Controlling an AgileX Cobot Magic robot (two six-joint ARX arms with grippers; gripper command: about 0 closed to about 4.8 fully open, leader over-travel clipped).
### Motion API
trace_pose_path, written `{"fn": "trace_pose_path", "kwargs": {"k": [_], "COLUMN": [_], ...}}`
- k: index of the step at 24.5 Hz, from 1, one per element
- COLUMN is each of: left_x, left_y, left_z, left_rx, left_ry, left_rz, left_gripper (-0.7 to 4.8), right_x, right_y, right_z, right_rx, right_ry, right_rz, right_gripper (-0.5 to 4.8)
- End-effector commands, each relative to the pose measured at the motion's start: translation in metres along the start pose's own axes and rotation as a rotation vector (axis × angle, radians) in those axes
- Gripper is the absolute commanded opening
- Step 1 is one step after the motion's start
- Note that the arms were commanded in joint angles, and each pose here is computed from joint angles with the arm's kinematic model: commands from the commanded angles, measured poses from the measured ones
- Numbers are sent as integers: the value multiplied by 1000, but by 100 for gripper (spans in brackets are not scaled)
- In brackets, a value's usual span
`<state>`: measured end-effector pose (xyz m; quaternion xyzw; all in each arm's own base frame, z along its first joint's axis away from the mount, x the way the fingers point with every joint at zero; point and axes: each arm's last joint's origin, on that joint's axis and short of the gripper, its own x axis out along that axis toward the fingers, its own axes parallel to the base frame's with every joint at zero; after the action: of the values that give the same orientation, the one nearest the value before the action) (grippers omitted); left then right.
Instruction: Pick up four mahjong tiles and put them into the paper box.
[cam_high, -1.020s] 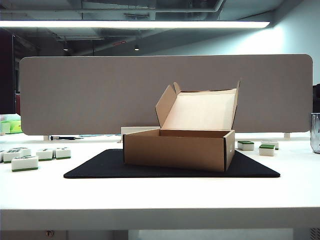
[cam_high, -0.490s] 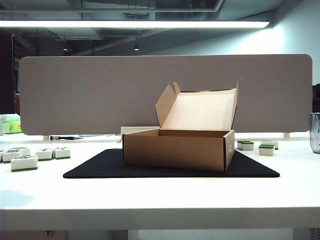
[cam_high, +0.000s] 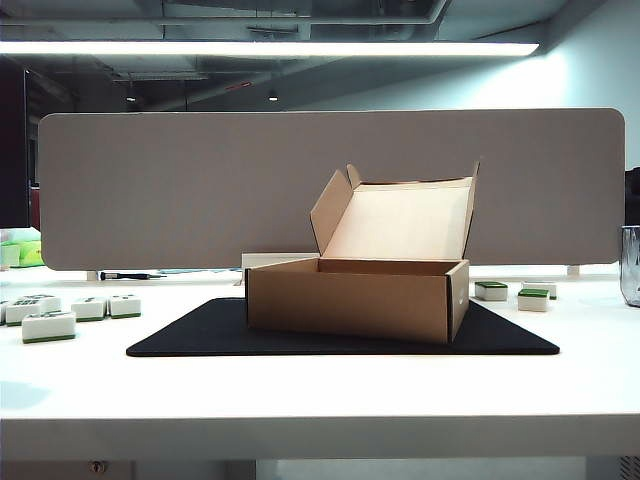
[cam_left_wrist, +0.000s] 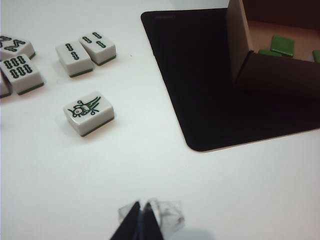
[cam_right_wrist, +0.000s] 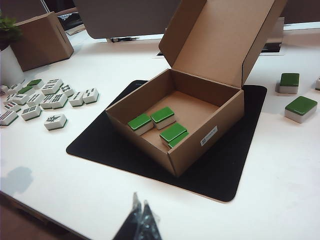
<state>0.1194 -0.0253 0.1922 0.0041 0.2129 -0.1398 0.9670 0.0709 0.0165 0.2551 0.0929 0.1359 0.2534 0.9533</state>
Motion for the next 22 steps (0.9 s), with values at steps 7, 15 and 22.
{"fn": "trace_pose_path", "kwargs": {"k": [7, 15, 22], "left_x": [-1, -6, -9], "left_y": [9, 23, 23], "left_z": [-3, -35, -45], "left_rx": [10, -69, -76], "left_ry": [-88, -316, -318], "left_rz": [117, 247, 301], "left_gripper": [-5, -5, -5], "right_x": [-1, -2, -2], "right_y": [1, 1, 1], "right_z": [1, 1, 1], "right_rx": [-9, -14, -14], "right_ry": [-12, -21, -21], "right_rz": [3, 4, 4], "right_gripper": [-1, -1, -1]}}
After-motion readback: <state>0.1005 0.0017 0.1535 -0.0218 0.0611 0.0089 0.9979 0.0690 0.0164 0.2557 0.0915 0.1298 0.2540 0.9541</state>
